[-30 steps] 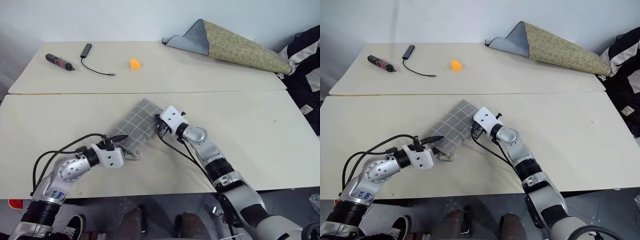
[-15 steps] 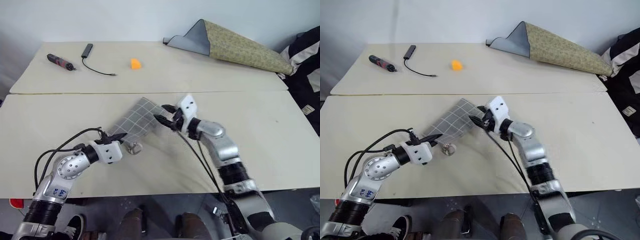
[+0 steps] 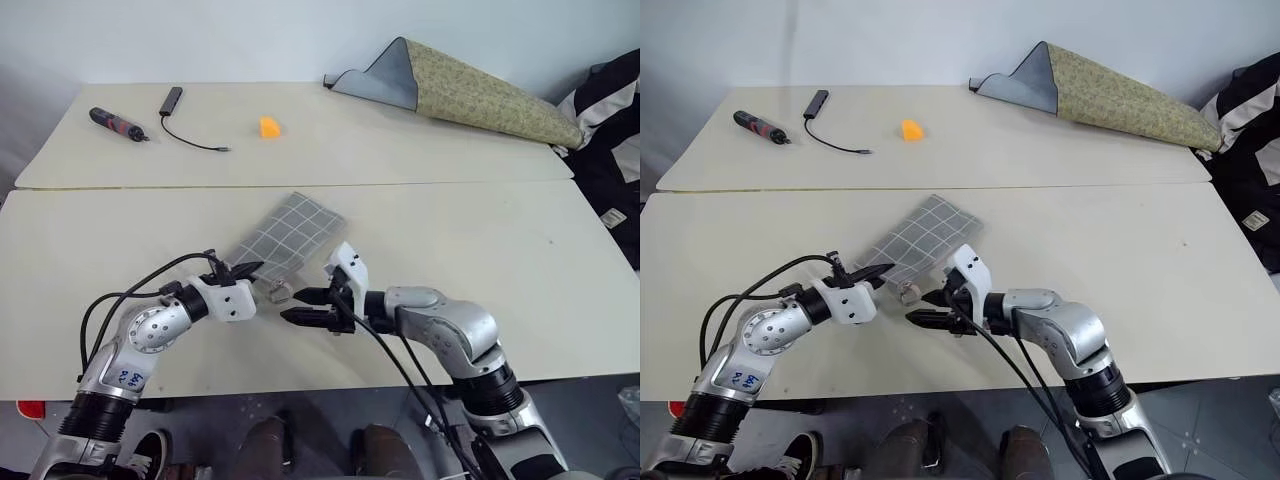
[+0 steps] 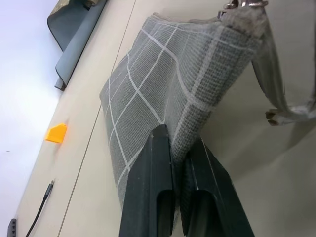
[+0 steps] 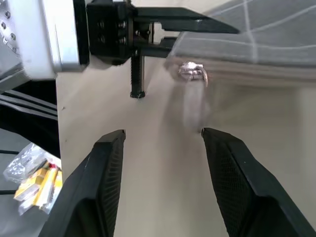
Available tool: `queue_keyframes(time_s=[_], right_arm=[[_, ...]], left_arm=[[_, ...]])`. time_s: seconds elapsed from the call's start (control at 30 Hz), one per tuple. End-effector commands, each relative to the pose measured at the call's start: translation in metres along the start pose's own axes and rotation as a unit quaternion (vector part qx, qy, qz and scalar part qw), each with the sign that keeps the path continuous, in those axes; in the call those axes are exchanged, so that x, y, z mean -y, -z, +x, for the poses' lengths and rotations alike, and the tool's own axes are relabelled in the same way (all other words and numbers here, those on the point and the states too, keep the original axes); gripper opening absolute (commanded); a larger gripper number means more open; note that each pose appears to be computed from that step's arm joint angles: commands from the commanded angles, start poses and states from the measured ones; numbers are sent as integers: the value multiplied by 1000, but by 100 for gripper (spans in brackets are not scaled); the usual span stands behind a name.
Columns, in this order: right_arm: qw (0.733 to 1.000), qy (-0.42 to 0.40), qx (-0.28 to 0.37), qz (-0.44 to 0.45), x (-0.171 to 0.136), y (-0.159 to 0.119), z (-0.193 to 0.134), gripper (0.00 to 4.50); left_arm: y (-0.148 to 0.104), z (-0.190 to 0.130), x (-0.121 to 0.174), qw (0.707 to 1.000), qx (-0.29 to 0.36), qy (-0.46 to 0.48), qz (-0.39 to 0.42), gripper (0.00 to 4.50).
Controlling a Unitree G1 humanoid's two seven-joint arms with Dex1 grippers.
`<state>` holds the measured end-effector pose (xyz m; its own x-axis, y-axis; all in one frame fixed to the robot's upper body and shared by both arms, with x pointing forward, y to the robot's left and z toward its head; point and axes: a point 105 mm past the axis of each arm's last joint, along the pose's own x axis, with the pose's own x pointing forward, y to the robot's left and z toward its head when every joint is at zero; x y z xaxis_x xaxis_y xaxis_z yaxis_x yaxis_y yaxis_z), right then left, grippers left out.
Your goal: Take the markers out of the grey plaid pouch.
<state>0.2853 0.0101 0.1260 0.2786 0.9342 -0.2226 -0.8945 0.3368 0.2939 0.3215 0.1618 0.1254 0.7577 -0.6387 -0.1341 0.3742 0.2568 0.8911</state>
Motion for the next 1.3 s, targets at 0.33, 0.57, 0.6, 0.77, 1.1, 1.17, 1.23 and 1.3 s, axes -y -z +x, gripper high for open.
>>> queue_keyframes(time_s=[0.33, 0.57, 0.6, 0.77, 1.1, 1.17, 1.23, 1.3], right_arm=[[999, 20, 42, -5, 11, -17, 2, 59], [998, 36, 21, -36, 22, -11, -15, 5], [998, 37, 21, -43, 24, -13, -20, 5], [996, 48, 20, -72, 34, -25, -34, 5], [988, 112, 27, -107, 69, -44, -75, 5], [985, 129, 26, -114, 77, -47, -85, 5], [983, 139, 21, -119, 84, -49, -97, 5], [979, 156, 15, -132, 92, -50, -109, 5]], left_arm=[[-14, 4, -2, 1000, 22, -8, -1, 0], [-11, -3, -6, 997, 33, -19, -70, 0], [-12, -5, -6, 995, 41, -16, -91, 0], [-10, -15, -10, 992, 61, -6, -113, 0], [-26, -34, -10, 972, 133, 14, -193, 0], [-25, -39, -12, 967, 136, 10, -214, 0], [-23, -44, -14, 965, 138, 10, -224, 0], [-23, -48, -16, 960, 144, 13, -239, 0]])
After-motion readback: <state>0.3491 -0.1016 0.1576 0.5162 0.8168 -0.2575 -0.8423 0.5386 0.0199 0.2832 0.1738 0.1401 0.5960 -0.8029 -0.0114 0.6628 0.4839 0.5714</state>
